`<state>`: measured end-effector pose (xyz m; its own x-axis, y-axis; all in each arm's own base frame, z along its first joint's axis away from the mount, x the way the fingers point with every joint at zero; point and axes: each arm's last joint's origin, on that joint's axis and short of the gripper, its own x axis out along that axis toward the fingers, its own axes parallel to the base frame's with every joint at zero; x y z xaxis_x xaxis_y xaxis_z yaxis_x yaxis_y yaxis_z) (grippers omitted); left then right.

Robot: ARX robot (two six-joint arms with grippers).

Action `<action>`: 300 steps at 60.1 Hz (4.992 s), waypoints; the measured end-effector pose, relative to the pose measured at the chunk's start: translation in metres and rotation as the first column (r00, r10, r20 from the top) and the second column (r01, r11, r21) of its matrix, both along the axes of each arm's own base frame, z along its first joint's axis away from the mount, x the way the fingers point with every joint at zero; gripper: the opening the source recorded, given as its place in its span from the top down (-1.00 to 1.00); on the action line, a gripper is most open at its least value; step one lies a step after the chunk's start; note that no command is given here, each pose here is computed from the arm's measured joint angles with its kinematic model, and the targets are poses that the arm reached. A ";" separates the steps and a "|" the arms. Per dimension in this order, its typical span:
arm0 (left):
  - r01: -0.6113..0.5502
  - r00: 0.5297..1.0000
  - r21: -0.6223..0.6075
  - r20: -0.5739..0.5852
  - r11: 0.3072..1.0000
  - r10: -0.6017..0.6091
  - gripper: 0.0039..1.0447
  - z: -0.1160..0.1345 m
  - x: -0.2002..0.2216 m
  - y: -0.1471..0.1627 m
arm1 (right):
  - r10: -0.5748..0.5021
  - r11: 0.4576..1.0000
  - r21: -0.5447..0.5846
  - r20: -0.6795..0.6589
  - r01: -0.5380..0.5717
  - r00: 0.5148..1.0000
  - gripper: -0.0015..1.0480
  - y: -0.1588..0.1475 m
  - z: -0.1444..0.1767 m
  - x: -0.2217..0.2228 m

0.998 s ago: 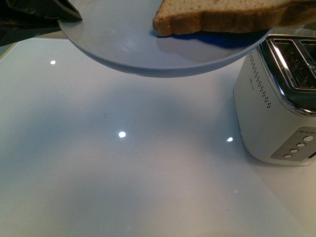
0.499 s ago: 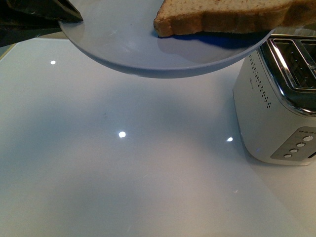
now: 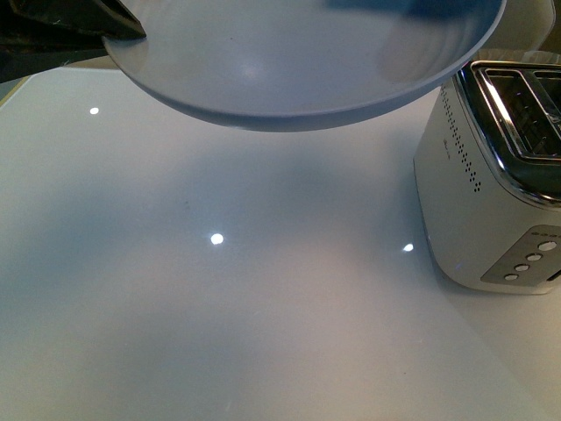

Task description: Left arm holds plate, right arm toasts bread

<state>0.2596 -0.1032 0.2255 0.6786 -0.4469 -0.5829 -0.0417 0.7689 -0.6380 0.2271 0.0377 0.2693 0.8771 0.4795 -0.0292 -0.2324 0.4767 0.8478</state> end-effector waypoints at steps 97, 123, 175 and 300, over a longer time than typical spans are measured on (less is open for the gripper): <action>-0.004 1.000 0.000 -0.002 1.000 0.004 0.95 0.000 0.001 0.004 | -0.196 0.339 -0.937 -0.164 -0.090 0.967 0.95 -0.011 -0.042 0.104; -0.004 1.000 -0.001 -0.003 1.000 0.004 0.95 0.000 0.002 0.005 | -0.178 0.335 -0.930 -0.222 -0.153 0.959 0.95 -0.005 -0.060 0.117; -0.001 1.000 -0.001 -0.006 1.000 0.001 0.95 -0.001 0.002 0.006 | -0.177 0.506 -0.862 -0.068 0.032 0.982 -0.72 -0.018 -0.049 0.076; -0.001 1.000 0.012 -0.009 1.000 0.002 0.95 -0.001 0.002 0.009 | -0.236 0.478 -0.726 0.436 0.494 0.869 0.97 -0.038 -0.097 -0.112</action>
